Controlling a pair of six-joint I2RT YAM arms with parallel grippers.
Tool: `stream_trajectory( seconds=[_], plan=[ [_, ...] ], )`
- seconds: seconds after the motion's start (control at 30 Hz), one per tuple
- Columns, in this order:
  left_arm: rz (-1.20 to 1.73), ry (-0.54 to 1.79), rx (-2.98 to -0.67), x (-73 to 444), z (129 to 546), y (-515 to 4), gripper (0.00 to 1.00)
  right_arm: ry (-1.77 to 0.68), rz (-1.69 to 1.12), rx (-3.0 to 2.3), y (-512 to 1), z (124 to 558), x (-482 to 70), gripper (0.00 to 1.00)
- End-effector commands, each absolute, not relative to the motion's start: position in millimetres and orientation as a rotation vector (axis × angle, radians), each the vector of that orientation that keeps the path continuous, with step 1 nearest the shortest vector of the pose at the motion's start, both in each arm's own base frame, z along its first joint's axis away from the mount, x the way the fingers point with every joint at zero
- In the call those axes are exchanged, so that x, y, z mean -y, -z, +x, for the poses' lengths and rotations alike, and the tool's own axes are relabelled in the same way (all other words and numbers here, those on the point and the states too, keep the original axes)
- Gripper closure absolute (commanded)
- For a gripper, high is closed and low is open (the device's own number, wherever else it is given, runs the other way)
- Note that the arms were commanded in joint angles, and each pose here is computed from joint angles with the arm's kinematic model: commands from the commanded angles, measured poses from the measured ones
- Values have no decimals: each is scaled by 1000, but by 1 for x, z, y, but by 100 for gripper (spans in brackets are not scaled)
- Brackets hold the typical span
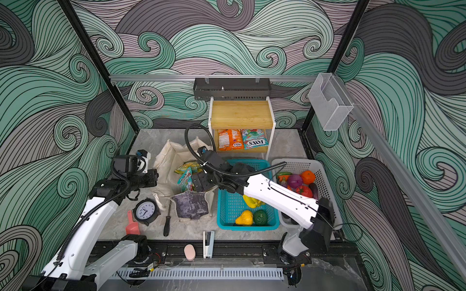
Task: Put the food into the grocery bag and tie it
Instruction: 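Raise the empty right gripper out of the bag over the teal basket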
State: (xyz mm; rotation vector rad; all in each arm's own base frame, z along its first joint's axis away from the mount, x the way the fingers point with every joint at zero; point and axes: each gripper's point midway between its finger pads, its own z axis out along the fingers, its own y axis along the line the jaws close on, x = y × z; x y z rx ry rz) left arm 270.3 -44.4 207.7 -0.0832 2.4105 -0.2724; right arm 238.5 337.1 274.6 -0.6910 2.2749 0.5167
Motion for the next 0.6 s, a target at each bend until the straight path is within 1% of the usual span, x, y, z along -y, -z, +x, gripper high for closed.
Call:
stream_trajectory(
  seconds=[0.0, 0.1, 0.23, 0.33, 0.37, 0.4, 0.43, 0.5, 0.57],
  plan=[
    [-88, 271, -2404, 43, 270, -208, 100, -512, -657, -2253, -287, 242, -312, 0],
    [-86, 276, -2395, 43, 271, -210, 100, -537, -595, -2265, -288, 253, -290, 1],
    [-82, 285, -2398, 45, 270, -210, 100, -538, -495, -2317, -275, 268, -266, 0],
    [-84, 281, -2395, 44, 271, -210, 100, -567, -476, -2330, -265, 272, -267, 1],
    [-84, 281, -2395, 44, 271, -210, 100, -576, -475, -2337, -260, 273, -269, 3],
    [-85, 282, -2395, 44, 271, -210, 100, -587, -470, -2336, -257, 275, -272, 7],
    [-88, 284, -2390, 44, 271, -212, 100, -603, -467, -2337, -253, 276, -275, 15],
    [-103, 300, -2378, 45, 272, -217, 100, -643, -461, -2318, -248, 280, -283, 34],
    [-114, 350, -2359, 51, 274, -224, 100, -647, -447, -2321, -240, 285, -288, 47]
  ],
)
